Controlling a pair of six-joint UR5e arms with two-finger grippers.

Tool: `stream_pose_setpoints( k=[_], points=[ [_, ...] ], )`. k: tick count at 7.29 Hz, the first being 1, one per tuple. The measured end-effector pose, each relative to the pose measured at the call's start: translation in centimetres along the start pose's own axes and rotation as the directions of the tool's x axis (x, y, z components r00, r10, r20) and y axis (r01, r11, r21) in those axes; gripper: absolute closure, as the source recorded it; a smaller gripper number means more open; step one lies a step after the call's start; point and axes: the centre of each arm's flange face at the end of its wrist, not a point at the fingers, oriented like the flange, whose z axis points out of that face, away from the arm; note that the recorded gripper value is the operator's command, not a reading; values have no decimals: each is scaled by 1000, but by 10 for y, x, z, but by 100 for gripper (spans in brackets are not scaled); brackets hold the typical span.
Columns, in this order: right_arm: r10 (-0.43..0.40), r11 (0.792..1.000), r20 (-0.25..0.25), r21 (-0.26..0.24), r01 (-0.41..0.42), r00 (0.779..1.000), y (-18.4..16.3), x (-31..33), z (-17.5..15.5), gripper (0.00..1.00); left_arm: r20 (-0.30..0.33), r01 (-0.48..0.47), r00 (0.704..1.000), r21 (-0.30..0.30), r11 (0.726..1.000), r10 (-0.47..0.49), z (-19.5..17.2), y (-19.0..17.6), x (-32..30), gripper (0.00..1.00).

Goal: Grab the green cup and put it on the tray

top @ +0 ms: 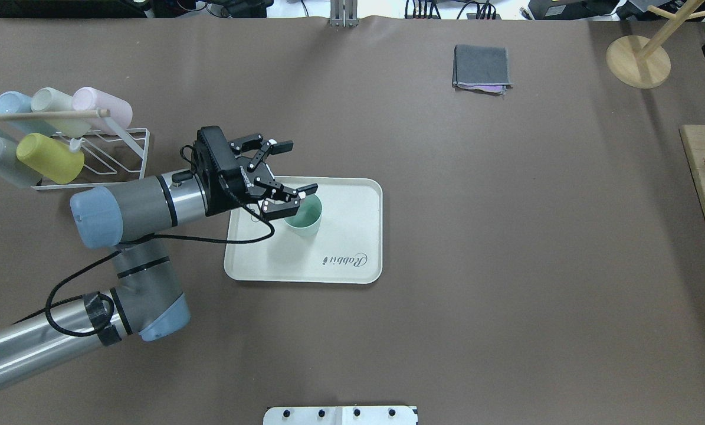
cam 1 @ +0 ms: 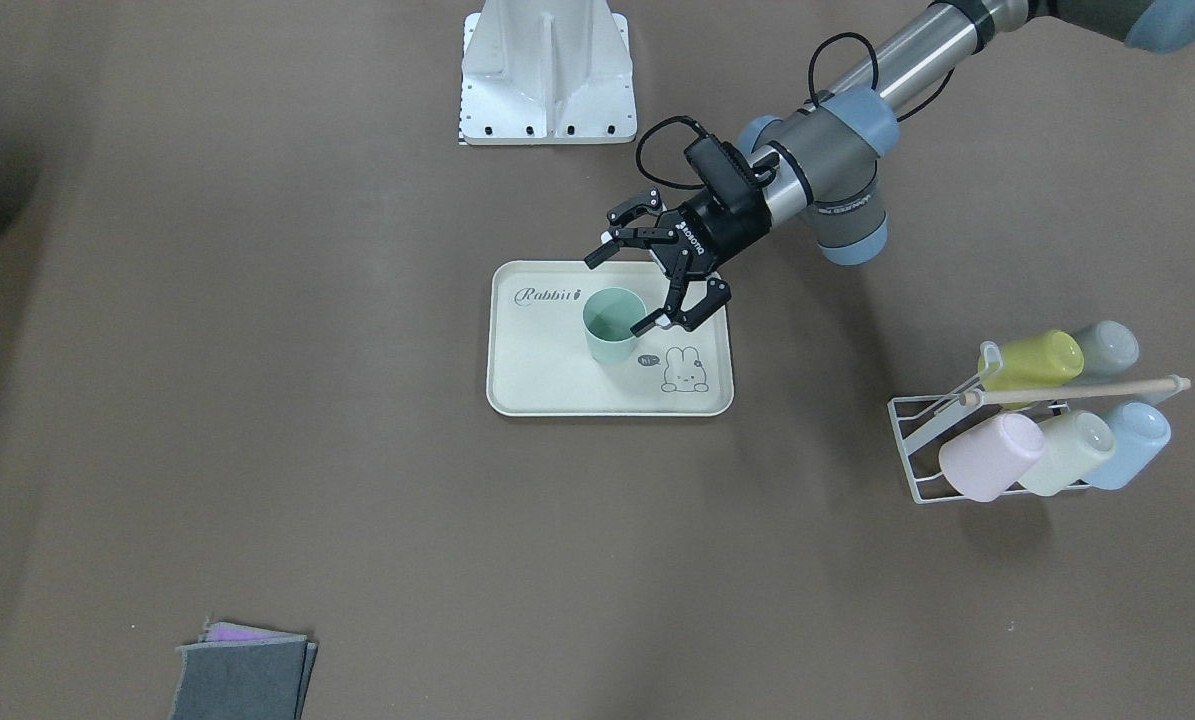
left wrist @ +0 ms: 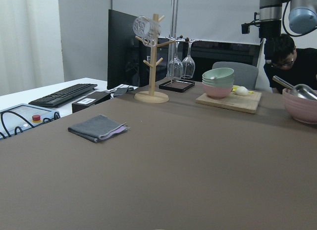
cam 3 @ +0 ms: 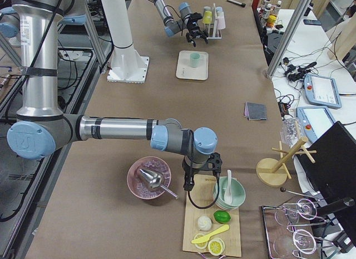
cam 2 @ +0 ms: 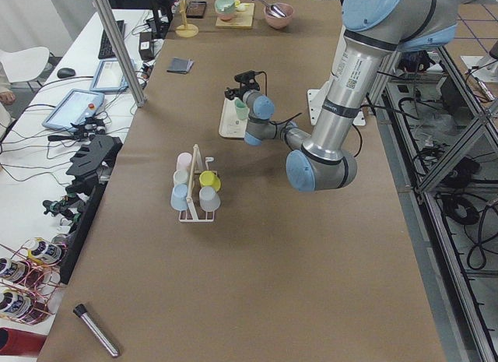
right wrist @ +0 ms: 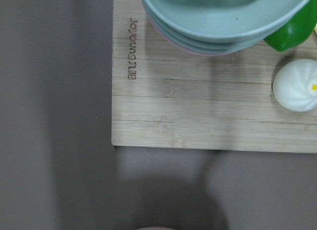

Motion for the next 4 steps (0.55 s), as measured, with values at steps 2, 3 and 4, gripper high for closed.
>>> stream_pose_setpoints(
  k=[2, 3, 4],
  points=[
    [1, 1000, -21, 16, 0, 1000, 6, 2, -8, 0, 256, 21, 965, -264, 964, 49, 7, -71, -71, 2],
    [-3, 1000, -25, 26, 3, 1000, 7, -1, -13, 0, 375, 79, 924, -366, 927, 70, -1, -87, -116, 2],
    [-4, 999, -26, 31, 5, 1000, 7, -2, -16, 0, 493, 160, 865, -448, 880, 93, -20, -96, -167, 2]
  ],
)
